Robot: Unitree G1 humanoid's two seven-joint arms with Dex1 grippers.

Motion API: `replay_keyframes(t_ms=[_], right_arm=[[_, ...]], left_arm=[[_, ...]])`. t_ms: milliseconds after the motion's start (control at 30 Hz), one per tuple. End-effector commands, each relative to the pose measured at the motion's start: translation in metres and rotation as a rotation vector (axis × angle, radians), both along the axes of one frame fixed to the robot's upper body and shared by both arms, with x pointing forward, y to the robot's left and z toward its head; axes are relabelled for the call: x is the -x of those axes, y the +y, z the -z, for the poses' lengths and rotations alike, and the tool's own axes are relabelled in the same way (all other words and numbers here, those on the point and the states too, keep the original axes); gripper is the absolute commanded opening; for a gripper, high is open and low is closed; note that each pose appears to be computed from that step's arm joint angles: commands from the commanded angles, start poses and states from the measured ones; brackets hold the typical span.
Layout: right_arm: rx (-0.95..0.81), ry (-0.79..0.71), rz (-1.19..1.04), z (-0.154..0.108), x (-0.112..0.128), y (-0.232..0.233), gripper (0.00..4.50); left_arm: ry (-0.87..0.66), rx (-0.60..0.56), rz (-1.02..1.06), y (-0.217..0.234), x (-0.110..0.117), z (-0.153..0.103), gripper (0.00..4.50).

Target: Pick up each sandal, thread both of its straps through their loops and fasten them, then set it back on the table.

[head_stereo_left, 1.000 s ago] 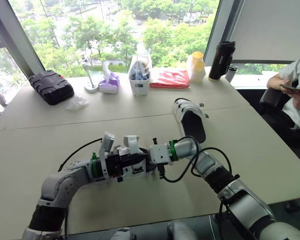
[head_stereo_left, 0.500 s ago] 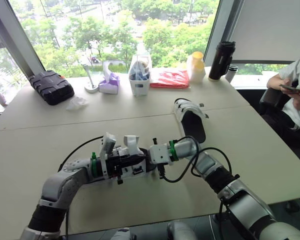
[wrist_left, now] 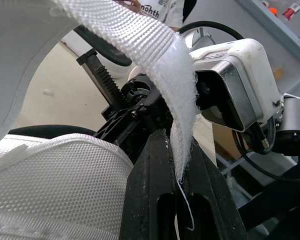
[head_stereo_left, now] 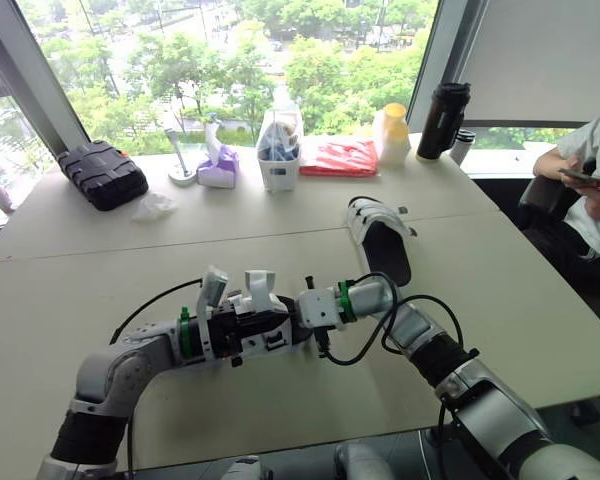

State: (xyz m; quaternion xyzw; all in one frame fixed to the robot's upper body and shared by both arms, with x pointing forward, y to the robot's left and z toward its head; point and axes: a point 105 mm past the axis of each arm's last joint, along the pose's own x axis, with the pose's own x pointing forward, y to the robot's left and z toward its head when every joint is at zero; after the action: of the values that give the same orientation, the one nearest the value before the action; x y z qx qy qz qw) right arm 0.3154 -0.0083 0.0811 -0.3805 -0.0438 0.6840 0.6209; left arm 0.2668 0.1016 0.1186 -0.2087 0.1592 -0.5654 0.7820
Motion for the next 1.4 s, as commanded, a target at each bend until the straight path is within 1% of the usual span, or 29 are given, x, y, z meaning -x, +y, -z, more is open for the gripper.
replay_keyframes(t_ms=[33,167,300,467,667,767,867,900,1000,1200,1400], right_arm=[[0.123,0.07,0.035,0.034,0.004,-0.013,0.0],[0.121,0.069,0.036,0.034,0.004,-0.013,0.0],[0.121,0.068,0.036,0.033,0.004,-0.014,0.0],[0.124,0.067,0.036,0.033,0.004,-0.014,0.0],[0.123,0.066,0.035,0.033,0.003,-0.013,0.0],[0.124,0.067,0.036,0.033,0.004,-0.014,0.0],[0.126,0.069,0.034,0.035,0.005,-0.014,0.0],[0.126,0.07,0.034,0.035,0.005,-0.014,0.0],[0.125,0.068,0.035,0.034,0.004,-0.013,0.0],[0.124,0.066,0.037,0.034,0.003,-0.012,0.0],[0.124,0.066,0.037,0.033,0.003,-0.013,0.0]], left_arm=[[0.055,-0.003,0.055,-0.005,0.011,0.003,0.08],[0.061,-0.017,0.056,-0.007,0.013,0.006,0.08],[0.008,-0.057,0.038,-0.009,0.011,0.009,0.08],[-0.011,-0.044,0.007,-0.008,0.003,0.007,0.08],[-0.025,-0.043,-0.006,-0.006,-0.001,0.006,0.08],[-0.032,-0.02,-0.04,0.001,-0.008,0.002,0.08],[-0.037,-0.014,-0.062,0.007,-0.012,-0.002,0.89],[-0.048,-0.023,-0.072,0.008,-0.013,-0.003,1.35],[-0.036,0.016,-0.066,0.009,-0.011,-0.01,2.74],[-0.031,0.051,-0.088,0.011,-0.014,-0.016,2.74],[0.006,-0.008,-0.018,0.006,-0.004,-0.003,2.74]])
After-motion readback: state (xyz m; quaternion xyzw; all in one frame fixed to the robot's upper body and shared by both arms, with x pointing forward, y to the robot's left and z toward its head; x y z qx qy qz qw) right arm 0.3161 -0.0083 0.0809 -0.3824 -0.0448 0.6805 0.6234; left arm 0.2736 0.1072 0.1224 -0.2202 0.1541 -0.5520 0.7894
